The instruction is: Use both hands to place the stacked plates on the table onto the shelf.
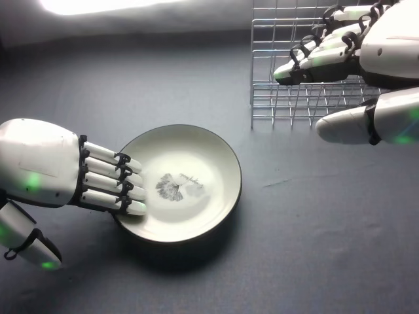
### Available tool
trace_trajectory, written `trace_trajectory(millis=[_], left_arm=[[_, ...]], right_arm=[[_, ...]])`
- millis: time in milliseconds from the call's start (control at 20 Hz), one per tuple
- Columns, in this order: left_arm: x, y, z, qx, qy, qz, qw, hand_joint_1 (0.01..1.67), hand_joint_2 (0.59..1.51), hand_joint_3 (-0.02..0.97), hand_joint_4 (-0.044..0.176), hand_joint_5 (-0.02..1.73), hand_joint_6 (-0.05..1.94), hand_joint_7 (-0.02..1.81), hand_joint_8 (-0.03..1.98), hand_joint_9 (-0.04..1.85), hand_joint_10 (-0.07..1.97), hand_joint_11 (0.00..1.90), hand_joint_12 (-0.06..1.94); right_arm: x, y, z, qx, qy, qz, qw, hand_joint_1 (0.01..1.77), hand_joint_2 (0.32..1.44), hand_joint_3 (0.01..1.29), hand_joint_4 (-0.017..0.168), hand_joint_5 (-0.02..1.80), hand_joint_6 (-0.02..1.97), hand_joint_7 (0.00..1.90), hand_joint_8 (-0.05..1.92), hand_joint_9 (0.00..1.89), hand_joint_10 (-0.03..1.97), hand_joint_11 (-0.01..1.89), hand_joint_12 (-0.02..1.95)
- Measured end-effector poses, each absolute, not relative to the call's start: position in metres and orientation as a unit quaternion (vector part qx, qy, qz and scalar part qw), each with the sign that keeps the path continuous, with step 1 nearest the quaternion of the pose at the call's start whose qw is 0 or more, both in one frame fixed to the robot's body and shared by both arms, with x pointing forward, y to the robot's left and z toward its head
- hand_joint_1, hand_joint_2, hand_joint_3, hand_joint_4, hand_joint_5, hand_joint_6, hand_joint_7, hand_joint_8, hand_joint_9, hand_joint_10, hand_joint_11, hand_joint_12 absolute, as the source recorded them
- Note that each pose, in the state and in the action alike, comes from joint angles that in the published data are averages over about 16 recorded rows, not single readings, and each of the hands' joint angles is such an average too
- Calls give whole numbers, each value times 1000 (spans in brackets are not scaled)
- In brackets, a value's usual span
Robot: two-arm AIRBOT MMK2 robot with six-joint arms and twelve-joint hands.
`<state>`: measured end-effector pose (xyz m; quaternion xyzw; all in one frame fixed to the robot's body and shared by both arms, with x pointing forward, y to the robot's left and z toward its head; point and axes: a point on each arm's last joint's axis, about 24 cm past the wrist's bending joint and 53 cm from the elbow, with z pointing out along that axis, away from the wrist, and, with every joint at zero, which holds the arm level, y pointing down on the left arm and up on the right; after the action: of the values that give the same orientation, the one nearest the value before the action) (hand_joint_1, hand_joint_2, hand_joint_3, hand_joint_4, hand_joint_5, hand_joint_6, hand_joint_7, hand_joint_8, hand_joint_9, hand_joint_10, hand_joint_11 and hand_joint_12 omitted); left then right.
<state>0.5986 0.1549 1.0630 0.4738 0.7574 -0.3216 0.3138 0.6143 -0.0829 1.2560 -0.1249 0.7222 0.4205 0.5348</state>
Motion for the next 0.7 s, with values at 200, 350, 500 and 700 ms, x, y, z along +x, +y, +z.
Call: trace_trajectory(millis=[200,350,500,700], left_arm=[[597,154,1058,472,758,-324,312,16,1201,19,-6,-15,-27,-9,-13,14,8,14,-1],[594,150,1054,469,758,-330,310,16,1201,20,-6,-15,-28,-11,-14,12,8,14,-1],[590,143,1052,467,756,-340,308,15,1202,19,-6,-16,-29,-12,-17,10,8,14,-1],[583,132,1050,463,753,-354,306,15,1202,19,-6,-16,-30,-13,-20,8,8,14,-1]], right_arm=[[613,-82,1255,-127,722,421,534,22,1340,14,-1,276,25,339,13,317,28,21,1001],[613,-82,1254,-129,722,421,533,21,1340,14,-1,278,26,345,12,322,28,20,1010],[612,-82,1253,-130,722,422,532,21,1340,14,-1,277,26,347,12,325,28,20,999],[611,-81,1252,-132,723,422,531,21,1340,14,-1,280,25,350,12,326,28,20,996]])
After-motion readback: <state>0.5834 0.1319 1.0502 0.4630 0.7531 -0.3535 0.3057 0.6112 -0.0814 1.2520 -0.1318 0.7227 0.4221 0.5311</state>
